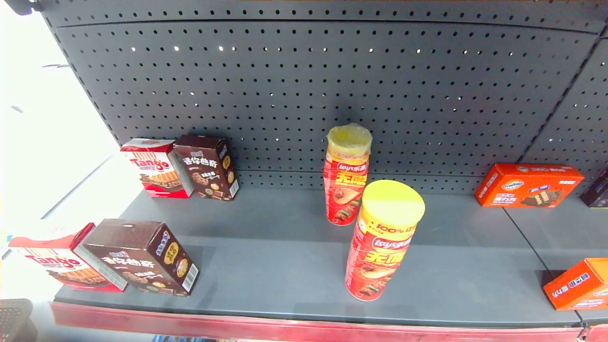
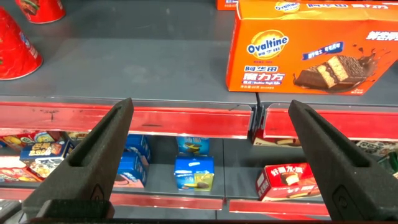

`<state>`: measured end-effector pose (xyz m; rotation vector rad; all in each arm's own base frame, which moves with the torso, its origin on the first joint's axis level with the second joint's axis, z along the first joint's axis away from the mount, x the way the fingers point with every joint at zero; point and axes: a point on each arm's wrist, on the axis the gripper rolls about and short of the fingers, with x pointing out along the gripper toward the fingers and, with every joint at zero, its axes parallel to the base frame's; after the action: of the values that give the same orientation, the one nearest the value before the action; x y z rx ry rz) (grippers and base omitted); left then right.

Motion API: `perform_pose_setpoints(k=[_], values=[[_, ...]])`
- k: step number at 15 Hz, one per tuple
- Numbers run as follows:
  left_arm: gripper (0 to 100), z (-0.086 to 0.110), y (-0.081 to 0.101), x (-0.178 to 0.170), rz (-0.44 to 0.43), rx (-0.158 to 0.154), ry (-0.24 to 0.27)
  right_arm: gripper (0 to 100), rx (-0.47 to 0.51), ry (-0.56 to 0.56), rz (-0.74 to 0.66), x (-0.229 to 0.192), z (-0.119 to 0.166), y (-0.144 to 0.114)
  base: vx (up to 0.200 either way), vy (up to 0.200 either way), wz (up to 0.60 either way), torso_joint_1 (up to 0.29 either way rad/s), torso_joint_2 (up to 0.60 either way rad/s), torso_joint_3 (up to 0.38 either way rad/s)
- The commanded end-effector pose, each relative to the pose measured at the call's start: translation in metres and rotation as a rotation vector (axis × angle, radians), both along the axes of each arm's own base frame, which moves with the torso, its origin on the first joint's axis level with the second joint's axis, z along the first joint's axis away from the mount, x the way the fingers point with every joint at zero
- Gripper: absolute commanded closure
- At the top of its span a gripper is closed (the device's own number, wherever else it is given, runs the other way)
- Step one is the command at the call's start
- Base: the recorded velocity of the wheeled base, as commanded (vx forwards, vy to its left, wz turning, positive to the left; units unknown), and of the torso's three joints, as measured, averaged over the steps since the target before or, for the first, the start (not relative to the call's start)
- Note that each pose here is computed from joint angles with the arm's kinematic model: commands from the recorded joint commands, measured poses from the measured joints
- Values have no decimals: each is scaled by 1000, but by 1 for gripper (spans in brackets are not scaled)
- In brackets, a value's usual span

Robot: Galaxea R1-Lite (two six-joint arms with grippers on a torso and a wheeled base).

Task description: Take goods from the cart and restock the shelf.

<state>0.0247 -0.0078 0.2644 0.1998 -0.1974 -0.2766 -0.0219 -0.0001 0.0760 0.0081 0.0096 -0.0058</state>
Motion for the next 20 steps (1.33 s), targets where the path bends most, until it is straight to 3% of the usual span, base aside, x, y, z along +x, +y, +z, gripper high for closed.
perform_pose_setpoints(k=[1, 3, 4, 5, 6, 7, 9, 16, 17, 19, 20], values=[[0, -63, 8, -53, 77, -58, -31, 0, 0, 0, 0, 0, 0, 0, 0, 0, 0, 0, 0, 0], [0, -107, 2, -60, 18, -93, -1, 0, 1, 1, 0, 0, 0, 0, 0, 0, 0, 0, 0, 0], [0, -123, 1, -60, 15, -94, 12, 0, 0, 1, 0, 0, 0, 0, 0, 0, 0, 0, 0, 0], [0, -136, 1, -59, 14, -94, 23, 0, 0, 0, 0, 0, 0, 0, 0, 0, 0, 0, 0, 0], [0, -136, 1, -59, 14, -94, 23, 0, 0, 0, 0, 0, 0, 0, 0, 0, 0, 0, 0, 0], [0, -157, 2, -57, 0, -93, 43, 0, 0, 1, 0, 0, 0, 0, 0, 0, 0, 0, 0, 0], [0, -174, 2, -50, 5, -93, 82, 0, 1, 1, 0, 0, 0, 0, 0, 0, 0, 0, 0, 0], [0, -182, 1, -49, -22, -83, 135, 0, 0, 0, -2, 0, 0, 0, 0, 0, 0, 0, 0, 0], [0, -183, 1, -49, -14, -93, 140, 0, 0, 0, -2, 0, 0, 0, 0, 0, 0, 0, 0, 0], [0, -183, 2, -48, 36, -107, 147, 0, 1, 0, 0, 0, 0, 0, 0, 0, 0, 0, 0, 0], [0, -184, 6, -48, 194, -119, 156, 0, 1, 0, 0, 0, 0, 0, 0, 0, 0, 0, 0, 0]])
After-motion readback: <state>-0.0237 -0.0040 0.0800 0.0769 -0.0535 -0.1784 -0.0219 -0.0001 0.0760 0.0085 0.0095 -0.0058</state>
